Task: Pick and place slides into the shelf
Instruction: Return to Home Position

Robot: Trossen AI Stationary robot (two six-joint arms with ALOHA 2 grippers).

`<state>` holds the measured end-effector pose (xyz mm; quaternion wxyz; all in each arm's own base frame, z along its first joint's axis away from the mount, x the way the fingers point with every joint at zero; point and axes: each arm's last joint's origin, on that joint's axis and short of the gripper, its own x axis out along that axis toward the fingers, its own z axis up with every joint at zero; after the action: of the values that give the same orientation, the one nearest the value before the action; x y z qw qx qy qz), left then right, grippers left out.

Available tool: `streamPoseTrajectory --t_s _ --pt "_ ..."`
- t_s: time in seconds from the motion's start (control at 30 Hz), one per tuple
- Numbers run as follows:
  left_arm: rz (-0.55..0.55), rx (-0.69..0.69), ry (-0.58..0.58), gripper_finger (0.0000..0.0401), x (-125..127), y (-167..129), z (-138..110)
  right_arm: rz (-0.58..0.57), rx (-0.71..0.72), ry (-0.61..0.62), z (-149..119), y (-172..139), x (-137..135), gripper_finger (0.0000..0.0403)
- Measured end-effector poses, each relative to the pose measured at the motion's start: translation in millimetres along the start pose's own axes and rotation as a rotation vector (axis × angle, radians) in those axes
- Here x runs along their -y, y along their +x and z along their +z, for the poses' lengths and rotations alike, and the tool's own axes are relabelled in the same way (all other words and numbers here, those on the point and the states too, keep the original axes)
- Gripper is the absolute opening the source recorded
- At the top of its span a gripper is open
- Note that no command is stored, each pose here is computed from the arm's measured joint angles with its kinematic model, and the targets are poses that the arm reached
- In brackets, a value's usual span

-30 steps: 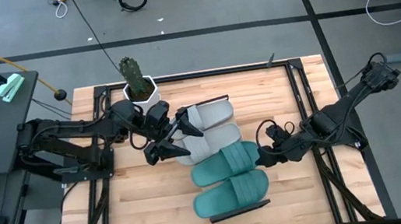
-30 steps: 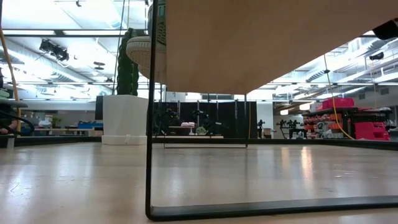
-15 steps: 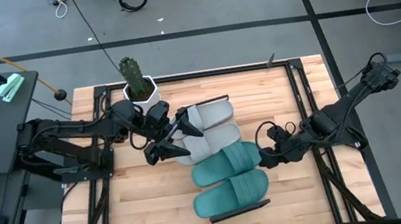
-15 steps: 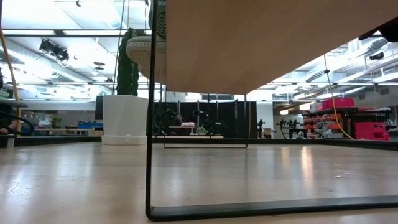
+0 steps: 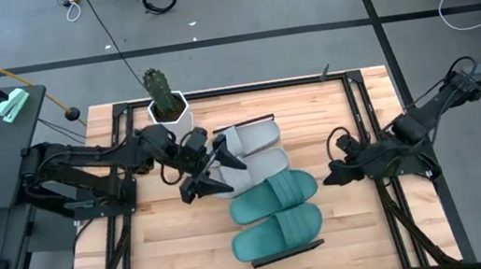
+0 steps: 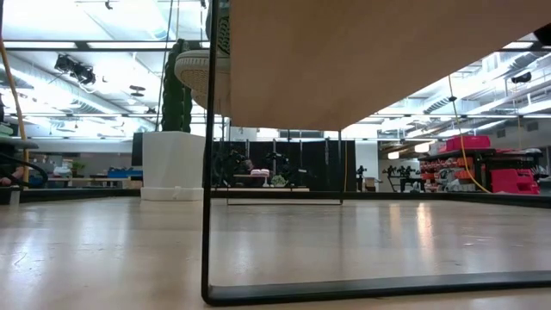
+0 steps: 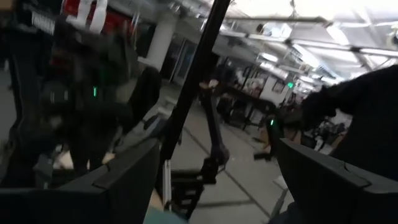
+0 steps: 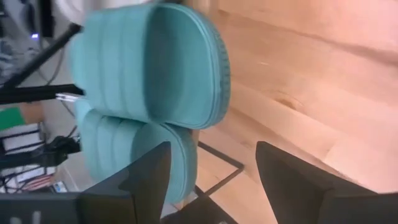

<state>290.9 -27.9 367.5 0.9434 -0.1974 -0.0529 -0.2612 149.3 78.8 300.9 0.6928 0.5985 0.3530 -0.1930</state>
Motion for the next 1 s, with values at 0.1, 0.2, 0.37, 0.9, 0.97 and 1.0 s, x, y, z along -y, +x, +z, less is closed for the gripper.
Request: streamPoseTrajectory --t_s 0.1,0.2,0.37,0.9,0.97,1.0 --pt "0.038 -0.056 -0.029 0.0319 1.8 2.3 -8.7 0.039 0.001 -0.052 2.6 -10.1 1.9 0.0242" --pt "0.076 -0.132 -0.073 0.0308 2.9 3.5 -19.0 0.038 0.004 -0.114 4.5 -15.7 5.6 0.0242" --pt "0.173 -0.265 -0.162 0.0291 3.7 -1.4 -32.8 0.013 0.022 -0.248 7.4 -28.0 4.2 0.0242" --pt "0.605 -0.587 -0.324 0.0288 22.3 -51.8 -51.6 -0.163 0.061 -0.688 27.8 -92.5 -3.2 0.0242" --pt "0.665 -0.593 -0.315 0.0288 27.9 -58.1 -51.7 -0.178 0.075 -0.720 29.3 -90.4 -3.6 0.0242" --pt "0.686 -0.583 -0.300 0.0288 31.1 -60.6 -50.3 -0.185 0.085 -0.733 30.3 -89.9 -3.7 0.0242"
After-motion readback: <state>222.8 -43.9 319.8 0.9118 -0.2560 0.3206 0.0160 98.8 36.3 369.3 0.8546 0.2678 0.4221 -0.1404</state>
